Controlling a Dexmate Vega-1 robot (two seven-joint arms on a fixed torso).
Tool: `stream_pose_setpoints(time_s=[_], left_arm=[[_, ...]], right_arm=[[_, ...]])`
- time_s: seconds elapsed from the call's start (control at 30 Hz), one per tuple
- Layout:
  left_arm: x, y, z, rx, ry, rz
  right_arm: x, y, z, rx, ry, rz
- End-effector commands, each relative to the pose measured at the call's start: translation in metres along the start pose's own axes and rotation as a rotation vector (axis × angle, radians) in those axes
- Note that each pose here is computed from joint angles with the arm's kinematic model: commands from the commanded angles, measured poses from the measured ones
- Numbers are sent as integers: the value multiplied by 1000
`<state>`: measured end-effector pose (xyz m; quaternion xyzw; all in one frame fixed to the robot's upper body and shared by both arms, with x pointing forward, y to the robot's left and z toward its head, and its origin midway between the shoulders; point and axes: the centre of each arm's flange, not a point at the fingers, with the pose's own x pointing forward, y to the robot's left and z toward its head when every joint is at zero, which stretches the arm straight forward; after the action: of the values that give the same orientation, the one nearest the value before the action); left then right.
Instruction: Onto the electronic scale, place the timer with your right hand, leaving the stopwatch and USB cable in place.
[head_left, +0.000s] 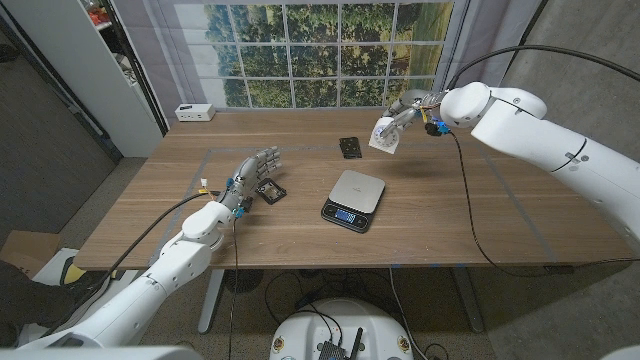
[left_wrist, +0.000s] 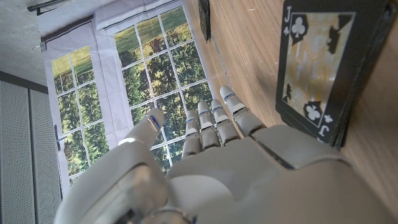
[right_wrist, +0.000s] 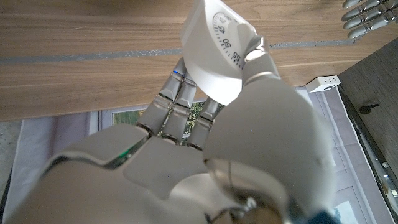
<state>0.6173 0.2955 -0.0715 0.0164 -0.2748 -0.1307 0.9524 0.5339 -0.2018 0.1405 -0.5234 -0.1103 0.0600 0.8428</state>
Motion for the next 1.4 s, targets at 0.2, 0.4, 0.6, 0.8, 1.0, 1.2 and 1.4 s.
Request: stream_pose_setpoints(time_s=[0.2,0.4,0.6,0.8,1.0,1.2,1.4], left_arm=[[-1,-3,-3,-5,3,-30],[0,-6,-4,-4,3,-35],[3,-8,-1,1,-11,-36],[4,-10,-2,-2,-17,-46],[4,-12,-2,0,-15,-48],[4,-12,-2,2,-21,-46],[2,-12,-3,0,-15,-47]], right_arm=[[-11,40,5,18,4,82],[-6,53,-1,40,4,115],[-2,67,-4,65,-2,138],[2,82,-5,88,-19,151],[6,98,-5,105,-30,170],[8,108,-6,112,-33,170],[11,117,-6,116,-42,167]])
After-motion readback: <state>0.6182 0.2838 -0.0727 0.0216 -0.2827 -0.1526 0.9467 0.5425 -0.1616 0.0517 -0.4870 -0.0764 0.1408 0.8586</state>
